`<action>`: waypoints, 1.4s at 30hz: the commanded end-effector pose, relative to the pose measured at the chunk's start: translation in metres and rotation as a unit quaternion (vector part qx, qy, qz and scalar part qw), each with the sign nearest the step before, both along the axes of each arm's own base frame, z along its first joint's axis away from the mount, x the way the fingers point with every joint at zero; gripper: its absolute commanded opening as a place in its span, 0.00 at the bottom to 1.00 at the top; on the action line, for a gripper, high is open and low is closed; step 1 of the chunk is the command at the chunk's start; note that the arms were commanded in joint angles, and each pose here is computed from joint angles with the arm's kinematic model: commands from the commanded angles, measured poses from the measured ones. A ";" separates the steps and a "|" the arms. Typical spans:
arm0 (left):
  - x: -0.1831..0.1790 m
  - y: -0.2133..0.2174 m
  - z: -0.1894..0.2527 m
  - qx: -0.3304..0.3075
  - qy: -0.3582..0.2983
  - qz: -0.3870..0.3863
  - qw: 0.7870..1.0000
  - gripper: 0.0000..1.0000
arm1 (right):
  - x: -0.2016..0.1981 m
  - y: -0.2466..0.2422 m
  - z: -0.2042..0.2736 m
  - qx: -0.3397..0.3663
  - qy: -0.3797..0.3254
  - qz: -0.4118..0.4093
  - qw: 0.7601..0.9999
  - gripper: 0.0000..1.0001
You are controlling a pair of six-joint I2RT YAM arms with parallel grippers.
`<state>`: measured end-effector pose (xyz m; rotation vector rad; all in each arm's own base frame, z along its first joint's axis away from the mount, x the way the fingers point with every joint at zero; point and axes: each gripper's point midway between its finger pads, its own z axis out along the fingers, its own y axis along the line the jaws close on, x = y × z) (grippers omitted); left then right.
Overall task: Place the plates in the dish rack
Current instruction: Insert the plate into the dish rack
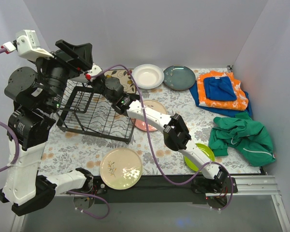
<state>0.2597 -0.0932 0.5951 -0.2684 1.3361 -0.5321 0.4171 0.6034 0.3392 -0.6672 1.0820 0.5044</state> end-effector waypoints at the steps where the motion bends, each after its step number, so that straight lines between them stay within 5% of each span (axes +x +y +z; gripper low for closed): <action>1: -0.004 0.007 0.000 0.000 -0.003 0.012 1.000 0.85 | -0.033 -0.058 0.166 0.192 -0.100 0.000 0.976 0.01; 42: -0.008 0.013 0.000 -0.007 -0.011 0.020 1.000 0.84 | -0.027 -0.084 0.194 0.222 -0.114 -0.024 0.968 0.01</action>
